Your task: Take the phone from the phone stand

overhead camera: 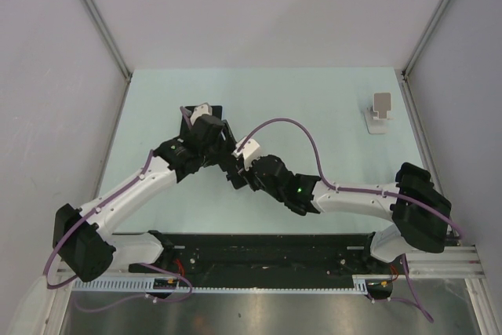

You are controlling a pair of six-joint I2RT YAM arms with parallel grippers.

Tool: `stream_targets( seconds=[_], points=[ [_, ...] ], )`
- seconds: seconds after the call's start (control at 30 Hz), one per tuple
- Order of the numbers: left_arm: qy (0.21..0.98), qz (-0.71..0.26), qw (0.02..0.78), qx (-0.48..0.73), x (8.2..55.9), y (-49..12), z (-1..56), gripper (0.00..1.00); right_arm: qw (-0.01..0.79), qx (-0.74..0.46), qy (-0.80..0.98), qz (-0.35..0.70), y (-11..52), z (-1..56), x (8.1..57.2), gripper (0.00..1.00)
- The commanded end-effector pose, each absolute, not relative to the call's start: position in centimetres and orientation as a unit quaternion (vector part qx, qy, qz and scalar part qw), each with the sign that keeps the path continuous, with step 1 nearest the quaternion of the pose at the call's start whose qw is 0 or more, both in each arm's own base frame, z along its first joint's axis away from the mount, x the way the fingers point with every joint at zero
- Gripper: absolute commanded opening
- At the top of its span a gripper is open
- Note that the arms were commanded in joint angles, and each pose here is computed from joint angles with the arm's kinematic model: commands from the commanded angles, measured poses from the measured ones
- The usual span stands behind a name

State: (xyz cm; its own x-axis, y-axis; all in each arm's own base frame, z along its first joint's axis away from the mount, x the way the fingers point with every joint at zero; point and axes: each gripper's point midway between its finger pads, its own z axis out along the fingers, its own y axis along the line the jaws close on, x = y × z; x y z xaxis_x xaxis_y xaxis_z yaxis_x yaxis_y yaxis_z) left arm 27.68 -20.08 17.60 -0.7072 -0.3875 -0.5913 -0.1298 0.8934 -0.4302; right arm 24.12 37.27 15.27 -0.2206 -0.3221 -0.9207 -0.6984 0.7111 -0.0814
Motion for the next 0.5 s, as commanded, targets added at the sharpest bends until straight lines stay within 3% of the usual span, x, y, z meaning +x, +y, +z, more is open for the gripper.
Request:
stream_targets(
  seconds=[0.0, 0.1, 0.23, 0.33, 0.47],
  points=[
    [0.87, -0.242, 0.4, -0.156, 28.7, -21.4, 22.4, 0.27, 0.538, -0.322, 0.761, 0.168, 37.0, 16.2, 24.8, 0.0],
    [0.863, -0.24, 0.415, -0.158, 28.9, -21.0, 23.3, 0.43, 0.538, -0.319, 0.763, 0.164, 36.4, 16.7, 25.1, 0.0],
    [0.853, -0.228, 0.443, -0.154, 29.2, -20.0, 24.5, 0.73, 0.539, -0.316, 0.764, 0.16, 35.1, 17.5, 25.7, 0.0],
    [0.844, -0.209, 0.47, -0.151, 29.5, -18.8, 25.5, 0.87, 0.54, -0.316, 0.766, 0.144, 33.6, 18.1, 26.3, 0.0],
    [0.827, -0.175, 0.51, -0.157, 29.8, -16.3, 27.0, 0.97, 0.524, -0.318, 0.781, 0.121, 30.9, 18.0, 27.0, 0.0]
  ],
)
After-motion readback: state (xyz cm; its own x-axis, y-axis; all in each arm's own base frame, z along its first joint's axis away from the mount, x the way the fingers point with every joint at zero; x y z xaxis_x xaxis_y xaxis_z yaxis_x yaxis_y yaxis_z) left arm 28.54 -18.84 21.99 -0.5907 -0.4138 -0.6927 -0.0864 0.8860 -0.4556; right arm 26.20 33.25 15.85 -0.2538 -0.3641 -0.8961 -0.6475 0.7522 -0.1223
